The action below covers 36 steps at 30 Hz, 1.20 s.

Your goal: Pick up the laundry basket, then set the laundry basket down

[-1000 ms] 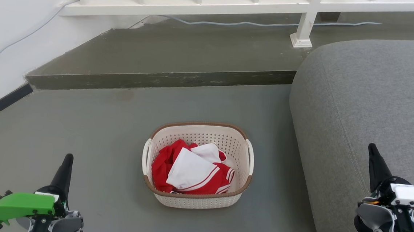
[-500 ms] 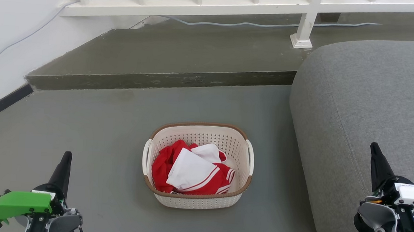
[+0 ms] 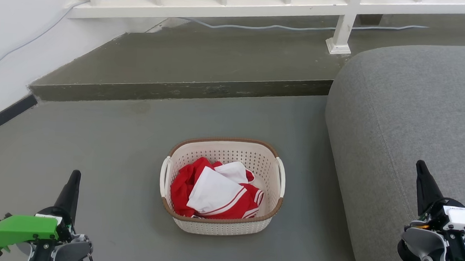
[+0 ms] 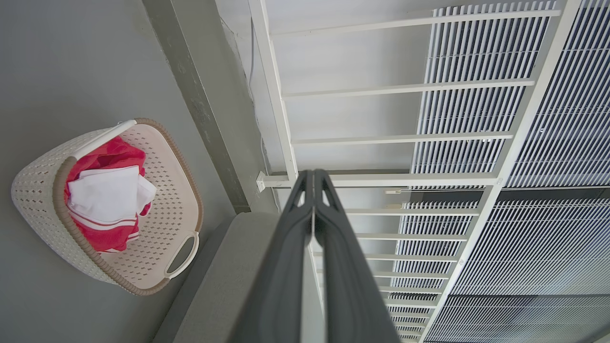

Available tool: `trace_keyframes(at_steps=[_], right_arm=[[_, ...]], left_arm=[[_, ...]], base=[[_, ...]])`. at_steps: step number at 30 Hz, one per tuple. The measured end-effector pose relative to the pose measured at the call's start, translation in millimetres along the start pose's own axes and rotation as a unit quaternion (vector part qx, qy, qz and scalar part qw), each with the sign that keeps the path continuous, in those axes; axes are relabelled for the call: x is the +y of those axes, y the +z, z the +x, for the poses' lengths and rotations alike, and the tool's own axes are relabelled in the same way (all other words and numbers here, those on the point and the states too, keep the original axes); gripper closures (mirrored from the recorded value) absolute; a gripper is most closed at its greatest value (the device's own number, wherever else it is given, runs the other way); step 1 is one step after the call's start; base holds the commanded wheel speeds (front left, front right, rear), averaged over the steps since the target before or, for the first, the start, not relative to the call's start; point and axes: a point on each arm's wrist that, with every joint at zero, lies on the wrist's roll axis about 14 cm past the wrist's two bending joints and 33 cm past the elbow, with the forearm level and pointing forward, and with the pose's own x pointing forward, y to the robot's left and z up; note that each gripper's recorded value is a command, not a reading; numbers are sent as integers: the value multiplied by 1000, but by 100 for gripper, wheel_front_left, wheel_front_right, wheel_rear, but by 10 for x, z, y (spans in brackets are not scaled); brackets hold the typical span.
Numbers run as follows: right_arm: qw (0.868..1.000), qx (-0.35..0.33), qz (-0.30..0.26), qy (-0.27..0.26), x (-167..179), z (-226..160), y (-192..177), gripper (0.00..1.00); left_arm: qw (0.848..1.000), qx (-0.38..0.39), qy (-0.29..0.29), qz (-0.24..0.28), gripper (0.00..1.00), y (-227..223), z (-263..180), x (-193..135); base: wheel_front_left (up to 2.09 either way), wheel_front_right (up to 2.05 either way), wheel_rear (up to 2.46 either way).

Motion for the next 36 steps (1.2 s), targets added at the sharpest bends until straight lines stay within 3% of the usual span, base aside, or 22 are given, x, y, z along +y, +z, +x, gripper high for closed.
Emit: trace_keyframes(at_steps=[36], right_arm=[[1000,0,0,4,13,0,3,100]], left_arm=[[1000,0,0,0,100,2,0,0]], base=[[0,0,0]])
